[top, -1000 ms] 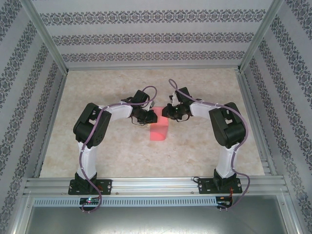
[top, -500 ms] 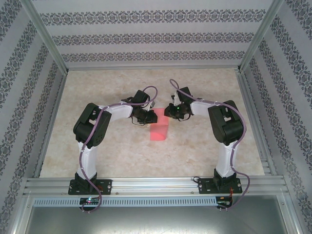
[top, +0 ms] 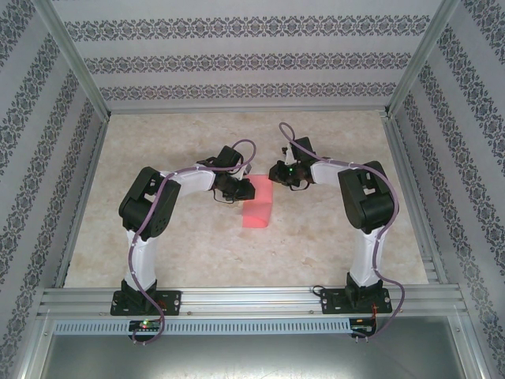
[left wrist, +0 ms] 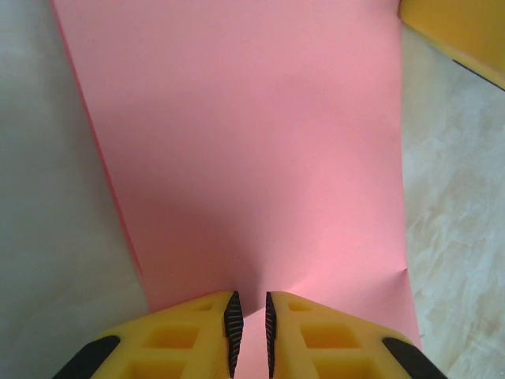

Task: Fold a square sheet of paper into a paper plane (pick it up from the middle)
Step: Fold the square sheet of paper in half at the center of the table.

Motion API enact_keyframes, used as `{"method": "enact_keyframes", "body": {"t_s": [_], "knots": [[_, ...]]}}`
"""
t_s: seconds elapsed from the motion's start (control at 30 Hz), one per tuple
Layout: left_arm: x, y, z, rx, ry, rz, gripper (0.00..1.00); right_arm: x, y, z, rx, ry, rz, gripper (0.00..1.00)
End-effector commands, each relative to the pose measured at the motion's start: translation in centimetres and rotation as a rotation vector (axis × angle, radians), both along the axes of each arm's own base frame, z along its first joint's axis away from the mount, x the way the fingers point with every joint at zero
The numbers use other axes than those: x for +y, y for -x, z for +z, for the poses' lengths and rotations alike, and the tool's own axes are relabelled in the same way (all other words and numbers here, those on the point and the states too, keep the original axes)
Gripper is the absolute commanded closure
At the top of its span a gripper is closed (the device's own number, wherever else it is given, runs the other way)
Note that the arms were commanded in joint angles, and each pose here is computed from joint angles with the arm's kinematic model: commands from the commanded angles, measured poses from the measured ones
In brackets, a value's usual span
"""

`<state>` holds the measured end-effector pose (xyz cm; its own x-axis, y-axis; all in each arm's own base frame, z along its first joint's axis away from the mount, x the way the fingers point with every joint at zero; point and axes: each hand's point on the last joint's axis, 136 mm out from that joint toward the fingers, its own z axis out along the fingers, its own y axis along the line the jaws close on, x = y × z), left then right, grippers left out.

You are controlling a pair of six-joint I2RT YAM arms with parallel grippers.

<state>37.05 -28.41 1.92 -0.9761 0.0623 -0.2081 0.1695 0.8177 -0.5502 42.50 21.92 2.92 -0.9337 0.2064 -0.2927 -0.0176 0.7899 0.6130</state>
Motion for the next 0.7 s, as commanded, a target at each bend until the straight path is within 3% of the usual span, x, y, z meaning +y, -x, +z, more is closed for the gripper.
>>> {"method": "enact_keyframes", "body": {"t_s": [0.0,0.27,0.67], "knots": [[3.8,3.5,-5.1,0.141,-0.212,0.002,0.78,-0.1,0.8,2.6,-0.045,0.021,-0.012,0.83],[3.8,3.6,-5.0,0.143,-0.209,0.002,0.77,2.1,3.4,3.0,-0.014,0.001,0.035,0.83],[4.1,3.9,-5.0,0.144,-0.222,-0.001,0.77,1.4,0.7,-1.1,0.023,0.043,-0.008,0.84]]}}
